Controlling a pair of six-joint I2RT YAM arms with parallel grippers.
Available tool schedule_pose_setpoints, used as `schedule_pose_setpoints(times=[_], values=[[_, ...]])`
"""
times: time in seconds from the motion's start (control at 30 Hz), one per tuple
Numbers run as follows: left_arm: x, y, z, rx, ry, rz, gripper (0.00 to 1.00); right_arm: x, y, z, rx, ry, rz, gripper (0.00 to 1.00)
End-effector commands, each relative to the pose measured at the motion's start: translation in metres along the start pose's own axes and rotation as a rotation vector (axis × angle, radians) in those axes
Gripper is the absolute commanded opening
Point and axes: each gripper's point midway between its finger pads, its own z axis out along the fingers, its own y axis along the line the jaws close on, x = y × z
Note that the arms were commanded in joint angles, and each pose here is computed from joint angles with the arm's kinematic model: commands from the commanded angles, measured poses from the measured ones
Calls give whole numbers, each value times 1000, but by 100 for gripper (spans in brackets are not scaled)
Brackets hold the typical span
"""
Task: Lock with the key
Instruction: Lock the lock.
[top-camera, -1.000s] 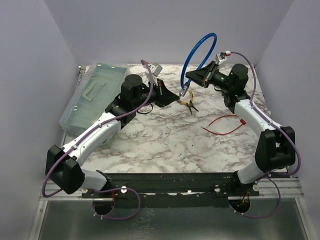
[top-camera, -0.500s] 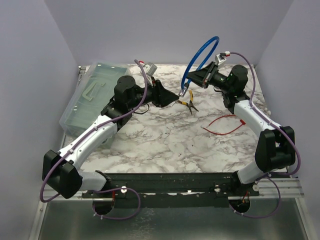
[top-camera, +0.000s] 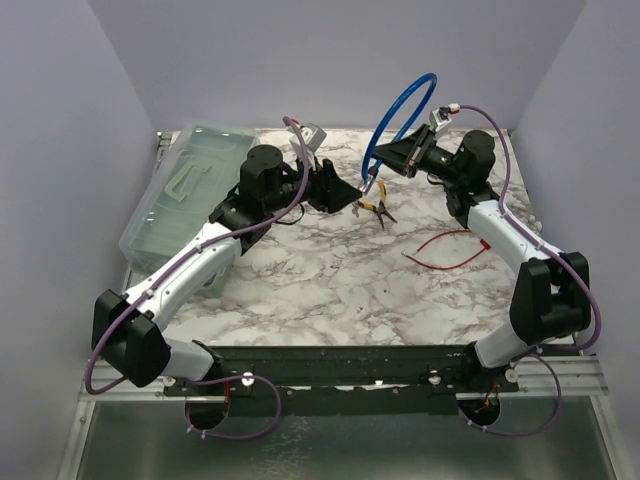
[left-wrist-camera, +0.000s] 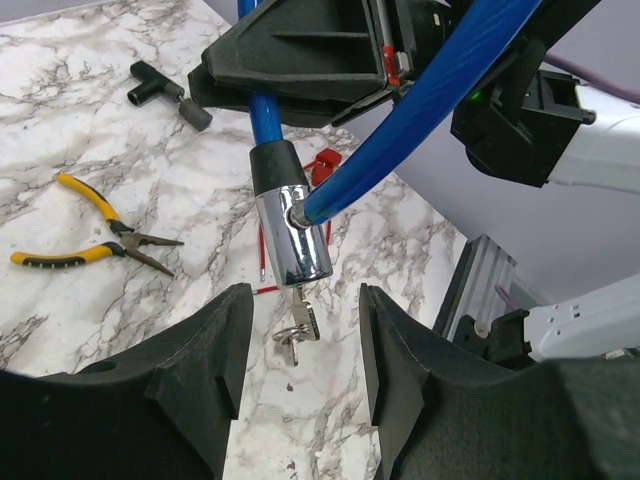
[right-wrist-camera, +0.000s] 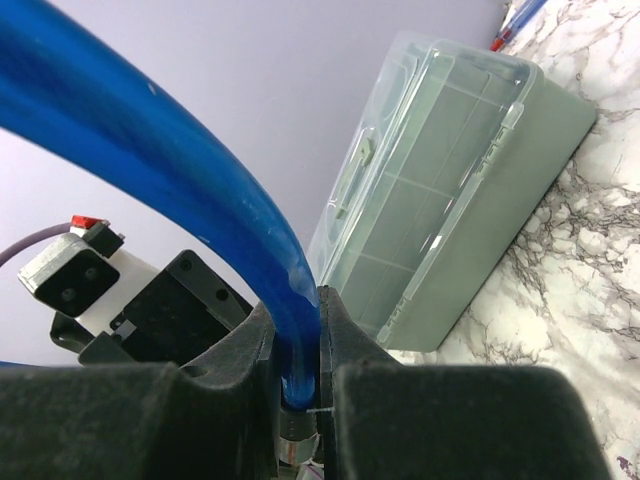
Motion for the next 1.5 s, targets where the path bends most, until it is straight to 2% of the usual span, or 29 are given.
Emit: schedule_pose_setpoints(times=[0.0, 0.1, 0.3, 0.43, 0.6, 0.77, 0.87, 1.17, 1.47], values=[[4, -3, 4, 12, 29, -21, 50, -4, 21, -5, -46, -14, -58, 1], [11, -3, 4, 15, 45, -47, 47, -5, 24, -5, -53, -15, -64, 1], [14, -6, 7, 31, 58, -96, 34, -5, 29, -5, -75, -12, -73, 1], [19, -8, 8, 48, 72, -151, 32, -5, 31, -6, -80, -12, -74, 1], [20, -11, 9, 64, 70, -178, 24, -4, 33, -7, -91, -11, -78, 1], [16, -17, 8, 96, 50, -202, 8, -4, 36, -7, -106, -10, -88, 1], [18, -22, 6, 128, 56, -221, 1, -4, 40, -8, -122, -11, -95, 1], [21, -34, 0, 204, 52, -232, 0, -12, 49, -12, -154, -36, -101, 1], [37, -21, -4, 124, 65, -145, 0, -41, 51, -20, -143, -108, -115, 1]])
